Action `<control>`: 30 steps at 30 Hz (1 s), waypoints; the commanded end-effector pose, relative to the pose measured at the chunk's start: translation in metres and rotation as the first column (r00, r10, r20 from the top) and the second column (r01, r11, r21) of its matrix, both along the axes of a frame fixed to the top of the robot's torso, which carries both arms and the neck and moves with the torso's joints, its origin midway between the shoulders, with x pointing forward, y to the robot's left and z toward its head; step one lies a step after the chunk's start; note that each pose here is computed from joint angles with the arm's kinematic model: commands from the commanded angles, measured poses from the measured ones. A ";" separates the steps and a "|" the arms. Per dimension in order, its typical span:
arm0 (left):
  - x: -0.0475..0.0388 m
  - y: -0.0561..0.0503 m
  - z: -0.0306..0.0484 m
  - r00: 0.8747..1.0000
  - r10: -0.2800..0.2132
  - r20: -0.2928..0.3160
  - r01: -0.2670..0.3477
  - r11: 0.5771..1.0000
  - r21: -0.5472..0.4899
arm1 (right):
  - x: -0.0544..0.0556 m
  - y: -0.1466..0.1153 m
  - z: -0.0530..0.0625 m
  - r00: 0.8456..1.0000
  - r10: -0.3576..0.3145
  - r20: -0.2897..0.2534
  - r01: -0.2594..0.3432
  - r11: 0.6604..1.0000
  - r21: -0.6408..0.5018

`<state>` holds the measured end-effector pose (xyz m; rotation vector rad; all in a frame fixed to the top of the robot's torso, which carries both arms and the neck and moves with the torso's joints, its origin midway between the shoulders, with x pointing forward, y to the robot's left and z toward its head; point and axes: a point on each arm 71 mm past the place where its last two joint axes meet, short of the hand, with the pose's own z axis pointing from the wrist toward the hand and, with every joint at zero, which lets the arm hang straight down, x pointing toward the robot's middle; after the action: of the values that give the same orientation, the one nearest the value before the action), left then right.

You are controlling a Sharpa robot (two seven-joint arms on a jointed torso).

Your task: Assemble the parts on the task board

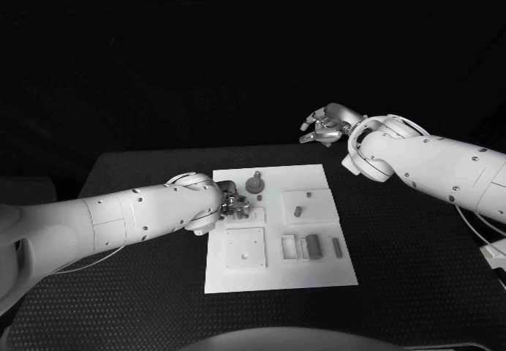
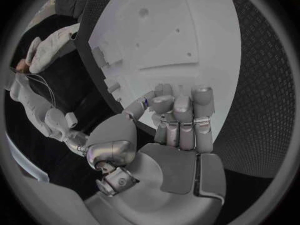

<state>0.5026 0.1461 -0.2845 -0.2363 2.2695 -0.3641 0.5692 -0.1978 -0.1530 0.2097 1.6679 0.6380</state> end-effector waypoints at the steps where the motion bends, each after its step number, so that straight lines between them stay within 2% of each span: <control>1: -0.0010 -0.001 -0.0017 1.000 -0.009 -0.017 0.009 1.000 0.005 | 0.000 0.002 0.000 1.000 0.012 -0.005 -0.012 1.000 -0.003; 15: -0.0031 -0.007 -0.0038 0.998 -0.036 -0.058 0.036 0.999 0.011 | 0.000 0.003 -0.001 1.000 0.016 -0.008 -0.016 1.000 -0.004; 30: -0.0011 -0.009 -0.0019 0.999 -0.031 -0.021 0.032 0.999 0.017 | 0.000 0.002 -0.001 1.000 0.015 -0.009 -0.015 1.000 -0.005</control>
<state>0.5038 0.1418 -0.2848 -0.2187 2.2884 -0.3503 0.5691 -0.1970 -0.1532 0.2077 1.6711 0.6394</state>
